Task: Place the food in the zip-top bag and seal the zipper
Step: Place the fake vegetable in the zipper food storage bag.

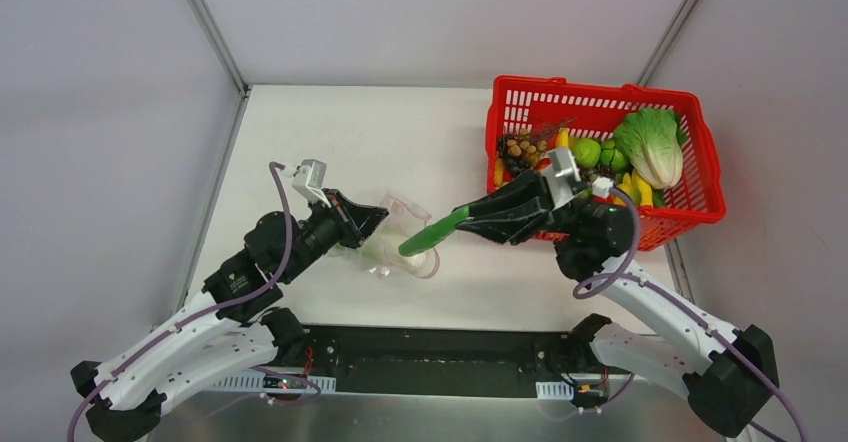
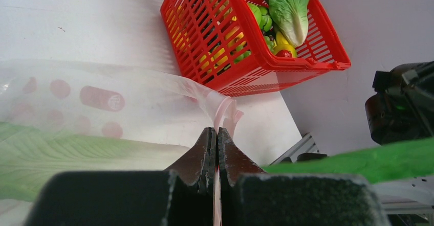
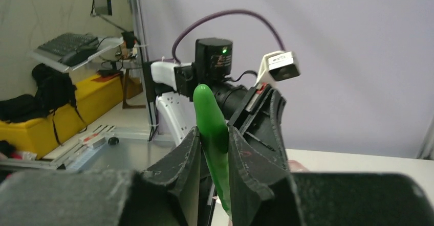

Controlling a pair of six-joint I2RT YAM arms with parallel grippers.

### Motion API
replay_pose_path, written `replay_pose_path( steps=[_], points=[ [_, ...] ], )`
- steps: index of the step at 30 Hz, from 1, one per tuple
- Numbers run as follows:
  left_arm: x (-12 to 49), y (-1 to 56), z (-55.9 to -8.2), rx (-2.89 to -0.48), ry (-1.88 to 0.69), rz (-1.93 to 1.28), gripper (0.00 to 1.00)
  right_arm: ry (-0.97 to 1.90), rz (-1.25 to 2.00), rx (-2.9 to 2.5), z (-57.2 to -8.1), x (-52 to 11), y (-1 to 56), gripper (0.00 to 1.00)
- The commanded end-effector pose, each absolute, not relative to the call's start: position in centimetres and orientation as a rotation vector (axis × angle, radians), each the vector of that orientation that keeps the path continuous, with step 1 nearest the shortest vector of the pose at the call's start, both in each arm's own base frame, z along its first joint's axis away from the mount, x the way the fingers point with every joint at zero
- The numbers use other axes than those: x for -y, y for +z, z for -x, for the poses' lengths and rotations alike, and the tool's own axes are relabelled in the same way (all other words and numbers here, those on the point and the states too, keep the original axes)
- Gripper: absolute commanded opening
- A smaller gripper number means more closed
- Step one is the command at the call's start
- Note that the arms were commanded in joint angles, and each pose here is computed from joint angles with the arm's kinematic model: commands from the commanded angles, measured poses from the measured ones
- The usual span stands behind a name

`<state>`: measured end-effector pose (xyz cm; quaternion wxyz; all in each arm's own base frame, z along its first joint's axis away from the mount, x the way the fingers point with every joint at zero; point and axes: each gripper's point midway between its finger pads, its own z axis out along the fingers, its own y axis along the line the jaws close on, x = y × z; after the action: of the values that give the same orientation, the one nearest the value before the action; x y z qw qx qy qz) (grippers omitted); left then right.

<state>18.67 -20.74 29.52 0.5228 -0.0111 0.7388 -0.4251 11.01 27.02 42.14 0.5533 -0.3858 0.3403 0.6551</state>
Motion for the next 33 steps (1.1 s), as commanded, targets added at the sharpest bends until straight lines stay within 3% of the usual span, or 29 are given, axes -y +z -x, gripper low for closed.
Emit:
replay_pose_path(
  steps=[1, 9, 13, 14, 19, 21, 33],
  points=[
    [20.3, 32.3, -18.7, -1.693, -1.054, 0.070, 0.00, 1.369, 1.005, -0.746, -11.0, -29.8, 40.7, 0.03],
    [20.8, 32.8, -18.3, -1.679, -1.104, 0.059, 0.00, 1.265, 0.985, -0.748, -14.5, -33.7, 38.5, 0.06],
    [20.8, 33.2, -18.2, -1.651, -1.127, 0.067, 0.00, 1.254, 1.017, -0.786, -16.1, -35.7, 36.3, 0.12],
    [20.6, 33.2, -18.2, -1.650, -1.124, 0.068, 0.00, 1.259, 1.029, -0.805, -16.2, -35.9, 35.4, 0.17],
    [19.6, 32.7, -18.2, -1.650, -1.090, 0.099, 0.00, 1.296, 1.074, -0.892, -15.1, -35.3, 32.9, 0.66],
    [19.3, 32.4, -18.3, -1.651, -1.079, 0.109, 0.00, 1.295, 1.107, -0.948, -14.9, -35.1, 32.2, 0.74],
    [20.0, 30.2, -18.5, -1.740, -1.035, 0.077, 0.00, 1.136, 0.925, -1.051, -16.3, -31.7, 36.8, 0.78]
  ],
)
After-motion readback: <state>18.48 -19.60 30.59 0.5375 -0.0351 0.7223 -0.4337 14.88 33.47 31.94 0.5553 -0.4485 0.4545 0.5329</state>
